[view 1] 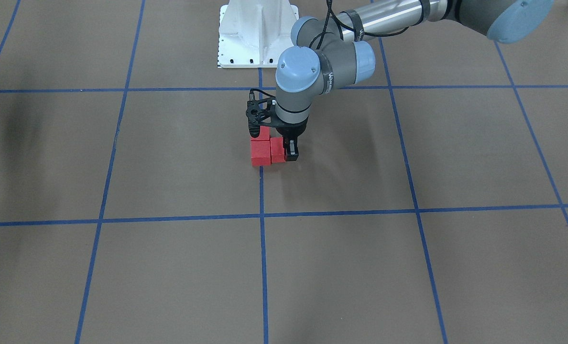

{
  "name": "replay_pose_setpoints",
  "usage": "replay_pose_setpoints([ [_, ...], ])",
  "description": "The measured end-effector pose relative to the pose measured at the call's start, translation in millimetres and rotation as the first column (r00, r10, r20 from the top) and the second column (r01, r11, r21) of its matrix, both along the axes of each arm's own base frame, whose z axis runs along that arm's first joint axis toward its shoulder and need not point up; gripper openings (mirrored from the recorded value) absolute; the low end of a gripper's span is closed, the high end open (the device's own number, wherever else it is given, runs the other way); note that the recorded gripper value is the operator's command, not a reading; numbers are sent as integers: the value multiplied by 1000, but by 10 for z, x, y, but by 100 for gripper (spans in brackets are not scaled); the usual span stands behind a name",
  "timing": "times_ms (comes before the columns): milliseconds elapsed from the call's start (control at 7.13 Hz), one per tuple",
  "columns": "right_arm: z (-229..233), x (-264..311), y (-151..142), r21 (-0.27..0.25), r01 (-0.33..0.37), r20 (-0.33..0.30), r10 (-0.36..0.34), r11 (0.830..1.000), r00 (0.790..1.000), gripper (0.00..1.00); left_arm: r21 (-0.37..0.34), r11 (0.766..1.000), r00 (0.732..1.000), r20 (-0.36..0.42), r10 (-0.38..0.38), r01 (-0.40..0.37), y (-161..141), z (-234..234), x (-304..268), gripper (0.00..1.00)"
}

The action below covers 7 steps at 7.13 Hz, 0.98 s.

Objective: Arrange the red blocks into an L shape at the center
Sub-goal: 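Lower the cube beside the nearer center cube and adjust its position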

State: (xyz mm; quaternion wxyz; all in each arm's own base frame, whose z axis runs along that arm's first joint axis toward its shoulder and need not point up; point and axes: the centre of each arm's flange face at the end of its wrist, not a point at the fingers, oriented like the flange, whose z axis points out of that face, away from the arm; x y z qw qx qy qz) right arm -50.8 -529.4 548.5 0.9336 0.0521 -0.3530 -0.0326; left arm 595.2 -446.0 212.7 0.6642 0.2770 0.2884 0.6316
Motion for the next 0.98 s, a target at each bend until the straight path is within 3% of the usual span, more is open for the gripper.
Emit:
replay_pose_setpoints([
  [280, 0, 0, 0, 0, 0, 0, 0, 1000, 1000, 100, 1, 1000, 1000, 0, 3, -3, -4, 13, 9, 97],
  [981, -5, -1, -3, 1, -1, 1, 1, 1000, 1000, 100, 17, 1000, 1000, -27, 0, 0, -24, -107, -93, 100],
])
